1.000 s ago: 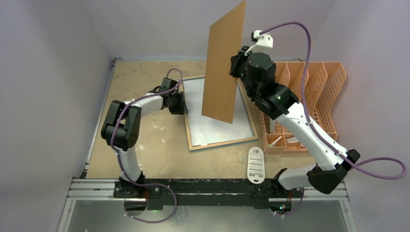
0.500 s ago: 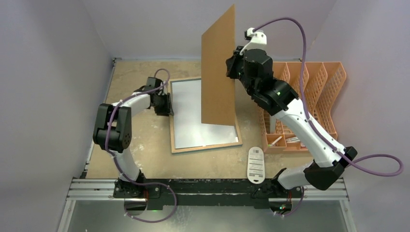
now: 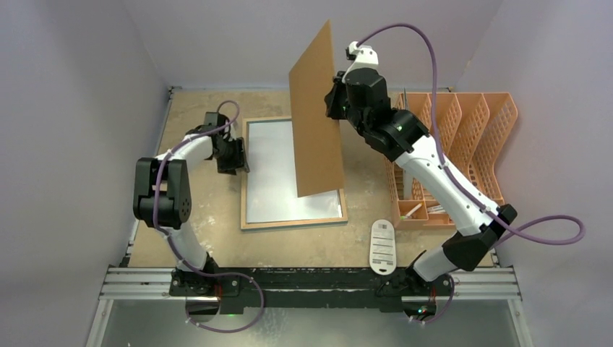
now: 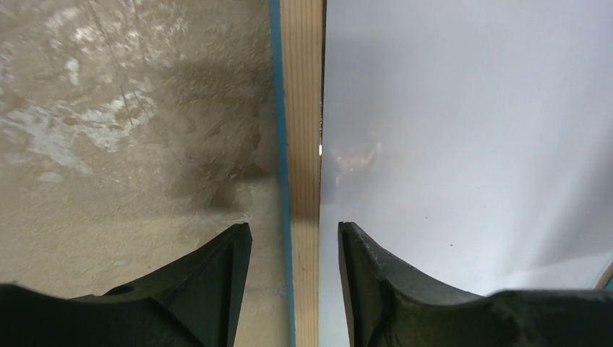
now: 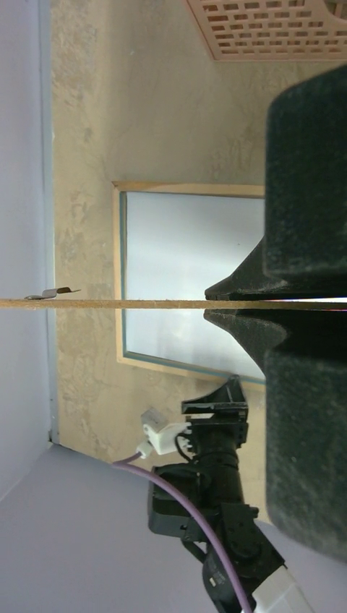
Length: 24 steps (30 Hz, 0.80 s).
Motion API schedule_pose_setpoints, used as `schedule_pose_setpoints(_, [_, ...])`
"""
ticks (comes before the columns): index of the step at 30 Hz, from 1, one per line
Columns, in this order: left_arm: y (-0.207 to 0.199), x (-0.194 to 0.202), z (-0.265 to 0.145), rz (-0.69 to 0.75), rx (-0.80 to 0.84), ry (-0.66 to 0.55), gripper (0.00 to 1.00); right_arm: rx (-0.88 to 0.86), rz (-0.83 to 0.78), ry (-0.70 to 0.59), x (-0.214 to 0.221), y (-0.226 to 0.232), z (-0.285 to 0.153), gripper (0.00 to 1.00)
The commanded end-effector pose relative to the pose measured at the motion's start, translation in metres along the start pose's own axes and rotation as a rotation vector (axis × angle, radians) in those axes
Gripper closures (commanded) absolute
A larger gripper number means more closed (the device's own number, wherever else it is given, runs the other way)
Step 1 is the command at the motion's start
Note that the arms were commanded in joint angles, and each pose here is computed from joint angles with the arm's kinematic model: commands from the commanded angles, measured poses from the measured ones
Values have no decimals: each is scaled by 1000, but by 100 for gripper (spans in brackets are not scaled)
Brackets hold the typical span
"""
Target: Put the photo into the frame
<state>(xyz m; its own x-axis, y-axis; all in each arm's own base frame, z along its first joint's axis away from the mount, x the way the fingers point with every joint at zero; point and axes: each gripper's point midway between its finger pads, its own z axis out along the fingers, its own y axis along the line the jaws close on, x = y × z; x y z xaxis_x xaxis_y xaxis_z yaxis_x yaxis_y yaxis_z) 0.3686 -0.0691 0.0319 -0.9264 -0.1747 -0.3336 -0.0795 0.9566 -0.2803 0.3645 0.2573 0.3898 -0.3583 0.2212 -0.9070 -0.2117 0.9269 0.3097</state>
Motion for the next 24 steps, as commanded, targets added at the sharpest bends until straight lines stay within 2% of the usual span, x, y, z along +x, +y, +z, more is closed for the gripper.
schedule_pose_setpoints(1, [-15,-47,-49,43,6,-148,46,-87,79,-103,-48,22,-20,100])
schedule_pose_setpoints(4, [-17,-60,-65,32,-16,-193,38,-69,63,-68,-44,23,-13,100])
schedule_pose_setpoints(7, [-18,-64,-73,20,-20,-206,35,-50,36,-12,-36,23,-8,100])
schedule_pose_setpoints(13, [-21,-64,-74,-2,-7,-222,34,-7,-17,130,-15,20,-4,100])
schedule_pose_setpoints(16, [-34,-71,-84,-9,55,-267,33,36,-44,166,-11,14,-3,100])
schedule_pose_setpoints(20, [-43,-81,-94,-18,94,-329,33,93,-102,182,-9,2,-1,100])
schedule_pose_setpoints(24, [-39,-77,-85,-29,76,-291,33,203,-189,161,-13,-23,-4,100])
